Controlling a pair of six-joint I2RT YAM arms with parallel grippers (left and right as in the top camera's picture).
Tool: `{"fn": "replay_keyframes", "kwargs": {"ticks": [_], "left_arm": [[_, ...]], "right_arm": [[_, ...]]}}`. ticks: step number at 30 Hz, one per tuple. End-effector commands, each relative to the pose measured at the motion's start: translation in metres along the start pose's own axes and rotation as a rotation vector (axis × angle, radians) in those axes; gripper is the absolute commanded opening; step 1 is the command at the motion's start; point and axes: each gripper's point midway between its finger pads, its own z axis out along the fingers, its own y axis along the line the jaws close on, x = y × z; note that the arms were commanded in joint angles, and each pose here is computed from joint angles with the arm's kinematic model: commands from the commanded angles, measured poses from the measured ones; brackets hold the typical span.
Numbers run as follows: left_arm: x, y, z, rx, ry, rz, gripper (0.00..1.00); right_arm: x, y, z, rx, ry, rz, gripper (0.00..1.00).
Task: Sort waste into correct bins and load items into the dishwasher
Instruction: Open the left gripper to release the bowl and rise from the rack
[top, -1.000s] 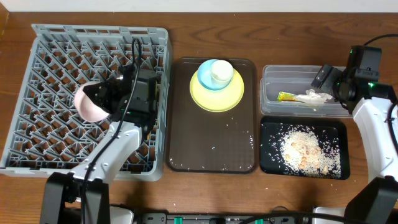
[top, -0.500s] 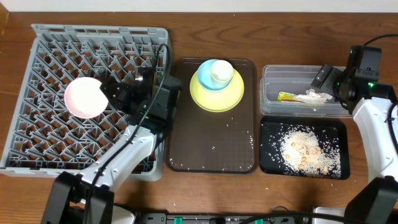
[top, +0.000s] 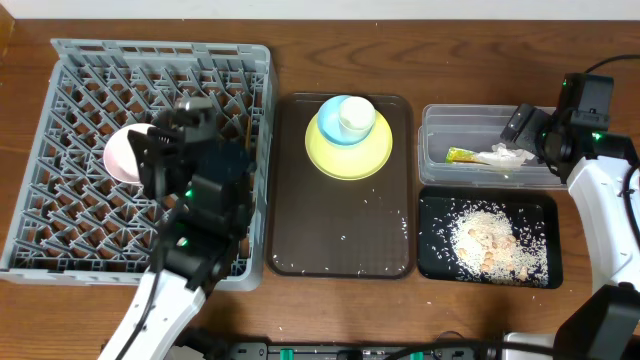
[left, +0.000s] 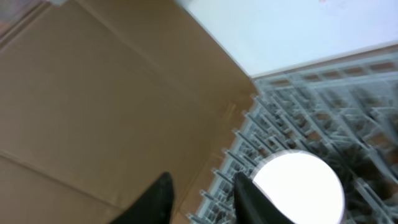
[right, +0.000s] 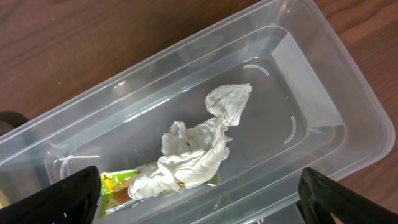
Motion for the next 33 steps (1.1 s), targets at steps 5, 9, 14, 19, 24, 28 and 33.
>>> {"fn": "replay_keyframes", "kwargs": {"ticks": [5, 9, 14, 19, 24, 28, 33], "left_arm": [[0.007, -0.064, -0.007, 0.61, 0.134, -0.263, 0.59], [0.009, -0.065, 0.007, 0.788, 0.272, -0.33, 0.79], [0.026, -0.067, 0.026, 0.814, 0.384, -0.36, 0.84], [0.038, -0.074, 0.027, 0.823, 0.44, -0.352, 0.42], [0.059, -0.09, 0.028, 0.837, 0.54, -0.314, 0.4], [0.081, -0.1, 0.045, 0.765, 0.62, -0.254, 0.39], [0.103, -0.116, 0.069, 0.687, 0.686, -0.186, 0.39]], "right_arm": [[-0.003, -0.003, -0.002, 0.006, -0.008, 0.014, 0.99], [-0.003, -0.003, -0.002, 0.006, -0.008, 0.014, 0.99], [-0.003, -0.003, -0.002, 0.006, -0.008, 0.014, 0.99], [-0.003, -0.003, -0.002, 0.006, -0.009, 0.014, 0.99], [-0.003, -0.003, -0.002, 0.006, -0.009, 0.014, 0.99], [-0.003, -0.003, -0.002, 0.006, -0.008, 0.014, 0.99], [-0.003, -0.003, -0.002, 0.006, -0.009, 0.014, 0.99]]}}
